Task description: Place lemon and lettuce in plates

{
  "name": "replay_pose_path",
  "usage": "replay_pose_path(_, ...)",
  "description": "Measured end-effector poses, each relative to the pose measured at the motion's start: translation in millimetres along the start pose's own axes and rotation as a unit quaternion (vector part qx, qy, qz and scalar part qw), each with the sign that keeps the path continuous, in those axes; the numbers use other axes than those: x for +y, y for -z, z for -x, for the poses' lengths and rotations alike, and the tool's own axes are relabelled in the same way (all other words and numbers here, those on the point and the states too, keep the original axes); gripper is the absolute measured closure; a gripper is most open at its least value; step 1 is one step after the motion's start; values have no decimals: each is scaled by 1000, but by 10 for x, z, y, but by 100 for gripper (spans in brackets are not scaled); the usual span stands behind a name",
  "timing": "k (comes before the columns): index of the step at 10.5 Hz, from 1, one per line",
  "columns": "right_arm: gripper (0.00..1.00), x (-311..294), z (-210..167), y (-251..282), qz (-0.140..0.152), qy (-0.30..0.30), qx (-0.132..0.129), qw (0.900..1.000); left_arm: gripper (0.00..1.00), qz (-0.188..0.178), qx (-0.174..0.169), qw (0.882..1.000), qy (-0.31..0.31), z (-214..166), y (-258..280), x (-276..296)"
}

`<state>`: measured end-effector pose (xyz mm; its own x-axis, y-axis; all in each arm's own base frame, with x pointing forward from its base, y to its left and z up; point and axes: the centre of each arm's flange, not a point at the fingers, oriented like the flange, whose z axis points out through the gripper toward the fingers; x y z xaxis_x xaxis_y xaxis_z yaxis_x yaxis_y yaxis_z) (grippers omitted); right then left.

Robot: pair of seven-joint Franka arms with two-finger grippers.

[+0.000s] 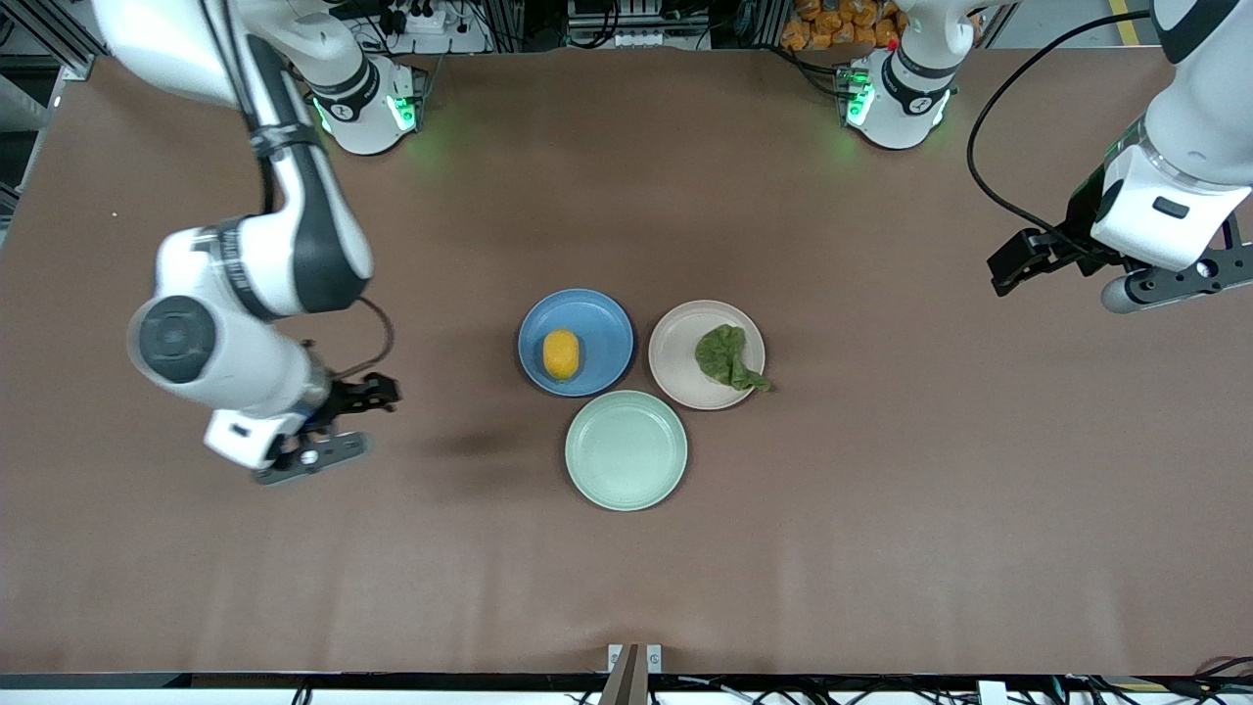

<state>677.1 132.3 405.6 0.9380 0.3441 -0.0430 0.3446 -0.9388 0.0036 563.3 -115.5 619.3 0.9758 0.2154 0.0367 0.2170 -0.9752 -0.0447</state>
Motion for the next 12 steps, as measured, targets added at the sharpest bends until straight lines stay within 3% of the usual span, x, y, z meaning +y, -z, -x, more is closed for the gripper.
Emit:
replay_pose_path(4, 0, 1012, 404, 329, 3, -17, 16, 1000, 0, -6, -1, 1000, 3, 58, 83, -66)
replay_pose_path(8, 0, 1429, 1067, 883, -13, -61, 42, 997, 0, -5, -5, 1000, -18, 4, 88, -242)
replay_pose_path(12, 0, 1579, 1675, 1271, -44, -99, 21, 994, 0, -7, -11, 1000, -25, 5, 95, -320)
